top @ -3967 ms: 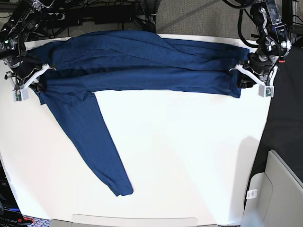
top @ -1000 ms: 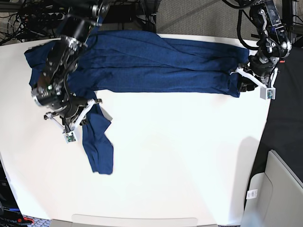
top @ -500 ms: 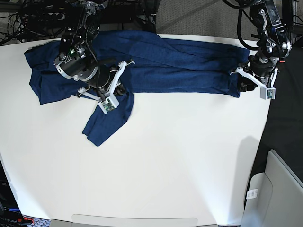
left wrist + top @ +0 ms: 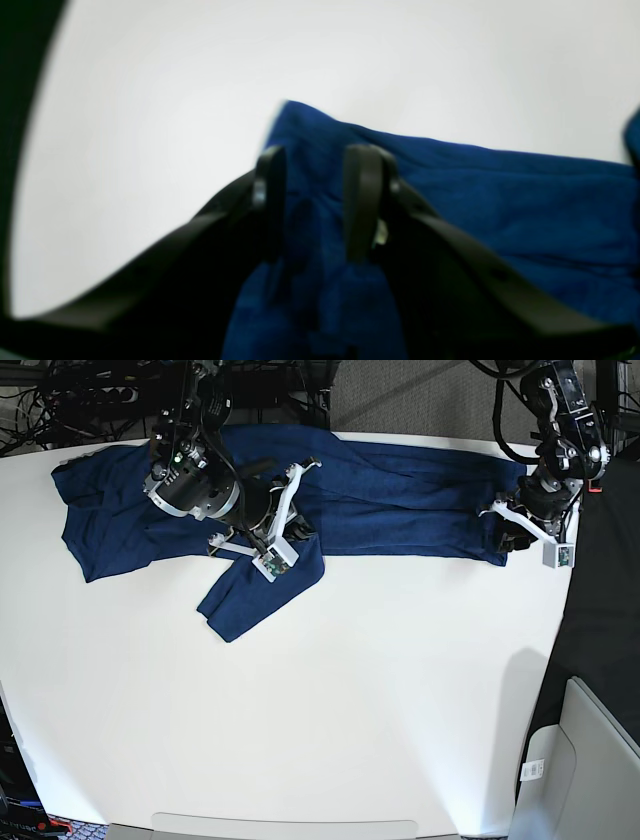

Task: Fold the T-shirt properly
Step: 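Drag the hanging sleeve with the right gripper across the folded body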

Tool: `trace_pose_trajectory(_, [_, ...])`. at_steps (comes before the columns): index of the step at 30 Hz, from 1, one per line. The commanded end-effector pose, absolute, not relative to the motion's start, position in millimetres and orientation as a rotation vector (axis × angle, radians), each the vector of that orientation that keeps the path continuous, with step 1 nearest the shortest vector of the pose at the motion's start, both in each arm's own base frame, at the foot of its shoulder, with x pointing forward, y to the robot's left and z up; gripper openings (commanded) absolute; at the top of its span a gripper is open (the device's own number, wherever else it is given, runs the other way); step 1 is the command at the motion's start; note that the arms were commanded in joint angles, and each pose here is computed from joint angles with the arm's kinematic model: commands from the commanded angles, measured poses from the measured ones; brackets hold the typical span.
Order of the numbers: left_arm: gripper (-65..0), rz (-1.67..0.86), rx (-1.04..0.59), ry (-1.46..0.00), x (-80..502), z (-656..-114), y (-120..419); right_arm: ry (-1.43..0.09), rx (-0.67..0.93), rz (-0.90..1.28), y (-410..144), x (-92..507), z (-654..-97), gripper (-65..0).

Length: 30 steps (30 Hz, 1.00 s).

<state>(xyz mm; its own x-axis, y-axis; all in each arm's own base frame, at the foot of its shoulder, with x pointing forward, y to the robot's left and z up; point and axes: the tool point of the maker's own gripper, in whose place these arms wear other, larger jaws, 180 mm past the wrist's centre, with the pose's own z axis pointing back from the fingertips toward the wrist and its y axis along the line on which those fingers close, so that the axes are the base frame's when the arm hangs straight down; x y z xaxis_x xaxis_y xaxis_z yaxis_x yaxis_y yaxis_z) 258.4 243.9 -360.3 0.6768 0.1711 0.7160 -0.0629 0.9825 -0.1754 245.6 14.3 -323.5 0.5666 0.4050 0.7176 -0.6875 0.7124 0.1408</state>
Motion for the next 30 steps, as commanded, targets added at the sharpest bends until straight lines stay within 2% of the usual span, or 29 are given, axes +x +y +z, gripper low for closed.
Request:
trace_pose_trajectory(1, [-46.1, 0.115, -0.128, -0.856, 265, -349, 248, -0.78, 0.481, 0.698, 31, 251, -305, -64.6])
trace_pose_trajectory(12, [-46.1, 0.117, -0.128, -0.855, 265, -349, 249, -0.759, 0.452, 0.945, 81, 252, -298, -64.6])
trace_pose_trajectory(22, [-46.1, 0.121, -0.126, -0.859, 266, -349, 250, -0.628, 0.458, 1.081, 108, 251, -326, -64.3])
trace_pose_trajectory(24, [-46.1, 0.121, -0.126, -0.861, 266, -348, 250, -0.624, 0.46, 1.079, 108, 252, -327, -61.6])
trace_pose_trajectory(28, [-46.1, 0.118, -0.128, -0.86, 266, -349, 249, -0.628, 0.459, 1.069, 105, 252, -326, -47.0])
trace_pose_trajectory(30, [-46.1, 0.118, -0.128, -0.86, 266, -349, 249, -0.629, 0.457, 1.044, 100, 256, -327, -44.0])
